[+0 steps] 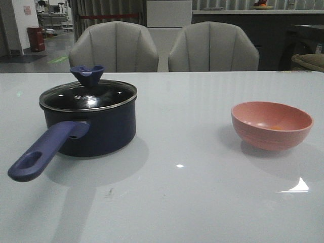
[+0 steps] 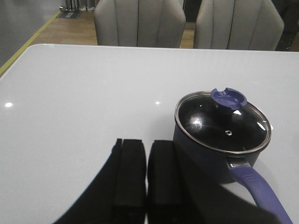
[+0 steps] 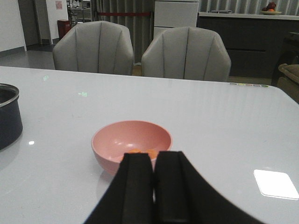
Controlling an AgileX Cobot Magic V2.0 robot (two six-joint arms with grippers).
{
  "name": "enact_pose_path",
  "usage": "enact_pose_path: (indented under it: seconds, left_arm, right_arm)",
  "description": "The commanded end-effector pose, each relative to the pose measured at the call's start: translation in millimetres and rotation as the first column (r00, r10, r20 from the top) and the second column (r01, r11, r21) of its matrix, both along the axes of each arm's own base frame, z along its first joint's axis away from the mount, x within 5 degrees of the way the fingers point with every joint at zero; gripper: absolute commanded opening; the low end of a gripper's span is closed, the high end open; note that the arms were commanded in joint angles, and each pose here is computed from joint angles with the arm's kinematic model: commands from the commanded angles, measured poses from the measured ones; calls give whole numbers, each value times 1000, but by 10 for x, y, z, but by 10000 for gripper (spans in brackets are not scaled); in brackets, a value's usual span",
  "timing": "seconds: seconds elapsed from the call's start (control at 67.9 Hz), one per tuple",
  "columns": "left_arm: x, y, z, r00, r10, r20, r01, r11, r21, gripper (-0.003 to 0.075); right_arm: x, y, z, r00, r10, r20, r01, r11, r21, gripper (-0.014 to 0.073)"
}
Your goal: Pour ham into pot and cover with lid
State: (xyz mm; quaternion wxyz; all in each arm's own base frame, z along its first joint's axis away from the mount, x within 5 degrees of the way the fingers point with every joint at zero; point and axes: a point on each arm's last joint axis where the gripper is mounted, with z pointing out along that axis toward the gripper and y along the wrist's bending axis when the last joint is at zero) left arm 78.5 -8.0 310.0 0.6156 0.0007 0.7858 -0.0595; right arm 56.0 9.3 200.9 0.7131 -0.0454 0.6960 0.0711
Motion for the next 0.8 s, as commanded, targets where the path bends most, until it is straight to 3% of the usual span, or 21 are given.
enact_pose_path:
  seconds: [0.0, 0.25, 0.368, 0.471, 0.781]
  left_arm:
    - [22, -1, 188, 994, 4, 111, -1, 1000, -23, 174]
    - [23, -1, 196, 993, 4, 119, -2, 1000, -24, 482]
    - [19, -6, 167, 996, 0, 87, 2, 1000, -29, 571]
    - [18, -6, 163, 997, 0, 82, 3, 1000, -29, 607]
    - [29, -6, 193, 995, 1, 98, 2, 999, -33, 607]
  right_arm:
    - [-25, -7, 105, 994, -7, 109, 6, 1000, 17, 162]
    - [-25, -7, 105, 994, -7, 109, 6, 1000, 17, 162]
    - [-25, -7, 105, 994, -7, 109, 6, 1000, 17, 162]
    - [-25, -7, 105, 994, -7, 109, 6, 1000, 17, 162]
    - [-25, -7, 105, 994, -7, 109, 6, 1000, 17, 162]
